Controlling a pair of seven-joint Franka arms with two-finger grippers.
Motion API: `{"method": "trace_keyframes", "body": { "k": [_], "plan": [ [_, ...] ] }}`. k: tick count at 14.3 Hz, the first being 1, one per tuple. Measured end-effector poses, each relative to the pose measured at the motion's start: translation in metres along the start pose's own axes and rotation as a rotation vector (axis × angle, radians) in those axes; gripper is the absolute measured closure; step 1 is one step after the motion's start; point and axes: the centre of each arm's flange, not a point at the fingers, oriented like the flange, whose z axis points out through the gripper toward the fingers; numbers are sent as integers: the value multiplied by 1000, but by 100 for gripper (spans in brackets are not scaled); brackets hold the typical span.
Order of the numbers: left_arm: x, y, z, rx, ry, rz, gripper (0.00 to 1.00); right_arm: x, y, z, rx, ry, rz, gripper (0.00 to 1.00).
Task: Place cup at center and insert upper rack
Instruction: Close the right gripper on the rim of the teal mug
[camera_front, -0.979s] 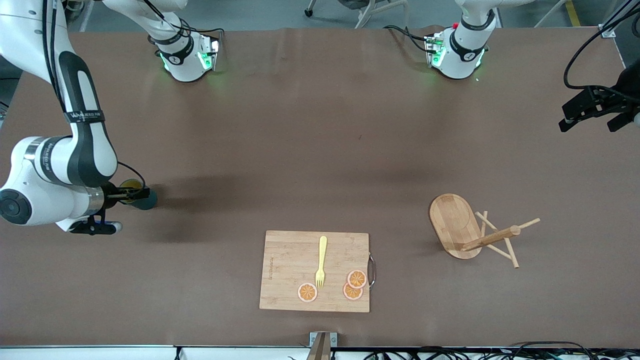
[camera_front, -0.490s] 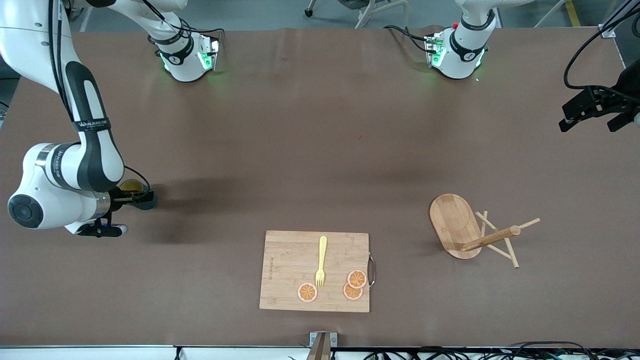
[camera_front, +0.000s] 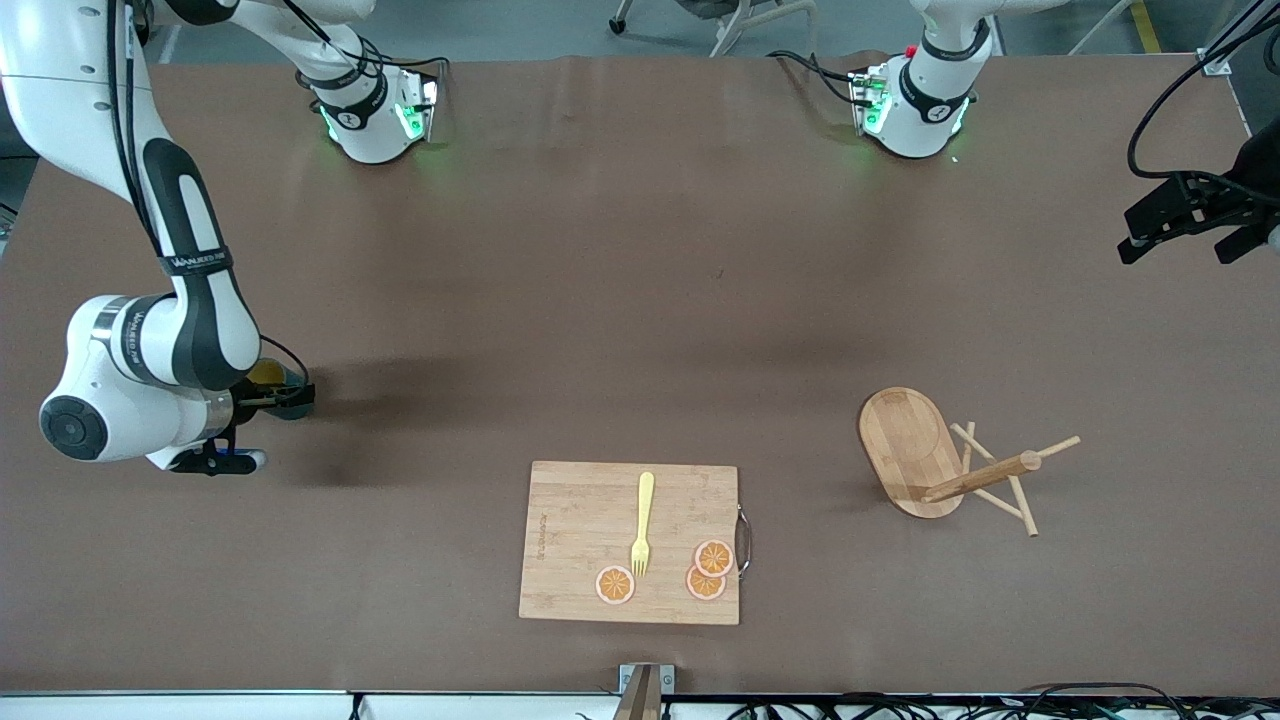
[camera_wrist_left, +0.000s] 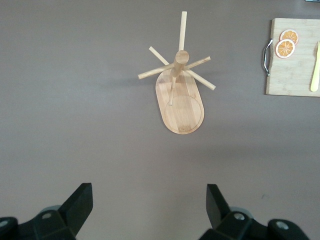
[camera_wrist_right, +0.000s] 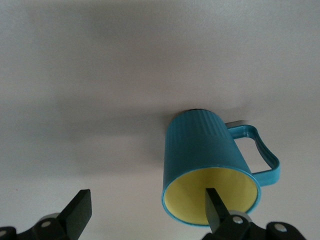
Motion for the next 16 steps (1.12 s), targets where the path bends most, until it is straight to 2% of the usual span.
{"method": "trace_keyframes", "body": {
  "k": [5, 7, 8, 9, 10, 12, 13, 16],
  "plan": [
    [0, 0, 0, 0, 0, 0, 0, 3, 1, 8, 0, -13, -6, 2],
    [0, 0, 0, 0, 0, 0, 0, 3, 1, 8, 0, -13, -7, 18],
    [0, 0, 0, 0, 0, 0, 0, 3, 1, 8, 0, -13, -7, 18],
    [0, 0, 0, 0, 0, 0, 0, 3, 1, 8, 0, -13, -7, 25],
    [0, 0, 0, 0, 0, 0, 0, 3, 1, 9, 0, -14, -7, 37],
    [0, 0, 0, 0, 0, 0, 0, 3, 1, 9, 0, -14, -8, 40],
    [0, 0, 0, 0, 0, 0, 0, 3, 1, 9, 0, -14, -8, 48],
    [0, 0, 0, 0, 0, 0, 0, 3, 1, 9, 0, -14, -7, 58]
  ]
}}
